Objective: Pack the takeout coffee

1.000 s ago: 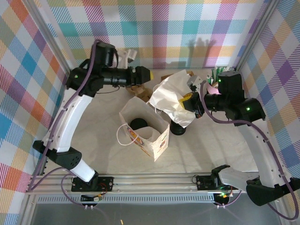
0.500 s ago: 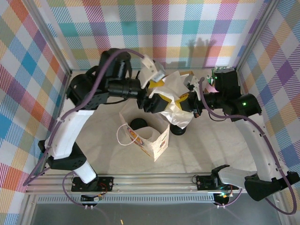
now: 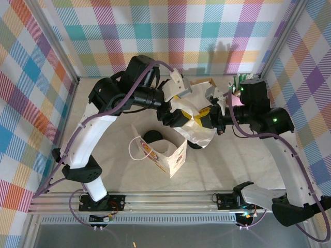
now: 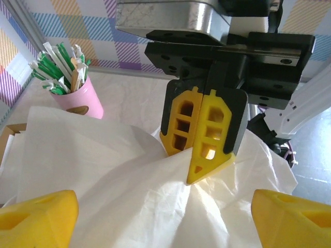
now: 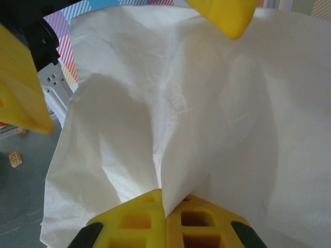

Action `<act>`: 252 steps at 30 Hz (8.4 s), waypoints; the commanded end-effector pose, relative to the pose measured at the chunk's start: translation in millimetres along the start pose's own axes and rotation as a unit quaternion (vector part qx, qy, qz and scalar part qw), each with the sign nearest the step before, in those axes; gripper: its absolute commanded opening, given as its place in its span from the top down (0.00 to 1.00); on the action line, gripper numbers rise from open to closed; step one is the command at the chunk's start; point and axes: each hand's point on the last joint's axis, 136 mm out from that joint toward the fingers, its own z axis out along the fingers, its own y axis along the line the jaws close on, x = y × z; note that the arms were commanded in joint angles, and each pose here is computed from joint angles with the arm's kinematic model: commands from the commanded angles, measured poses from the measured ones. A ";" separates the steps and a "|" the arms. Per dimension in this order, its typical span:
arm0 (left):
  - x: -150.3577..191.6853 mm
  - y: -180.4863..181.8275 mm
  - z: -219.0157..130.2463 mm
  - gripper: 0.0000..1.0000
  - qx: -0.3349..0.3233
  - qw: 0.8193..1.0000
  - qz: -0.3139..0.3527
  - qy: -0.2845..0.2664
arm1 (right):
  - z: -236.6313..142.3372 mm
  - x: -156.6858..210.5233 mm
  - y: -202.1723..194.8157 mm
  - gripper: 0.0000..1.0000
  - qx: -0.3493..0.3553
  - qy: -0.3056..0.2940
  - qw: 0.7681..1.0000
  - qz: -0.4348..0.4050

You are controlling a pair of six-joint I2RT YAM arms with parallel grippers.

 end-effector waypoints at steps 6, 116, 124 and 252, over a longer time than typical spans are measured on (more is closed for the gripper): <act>-6.4 -17.7 -20.3 0.13 0.019 0.999 0.036 -0.014 | 5.1 17.0 7.7 1.00 -0.007 0.028 0.999 -0.023; 175.7 -27.9 -124.7 1.00 -0.149 0.934 -0.041 0.323 | 98.6 -18.7 37.7 0.18 -0.012 0.005 0.979 -0.205; 171.8 -32.5 -125.5 1.00 -0.142 0.938 -0.037 0.313 | 144.3 -22.9 28.9 0.19 -0.019 0.025 0.976 -0.216; 177.9 -37.7 4.1 0.96 -0.020 0.908 -0.201 0.367 | 32.7 44.5 -30.0 0.11 0.215 -0.004 0.968 -0.132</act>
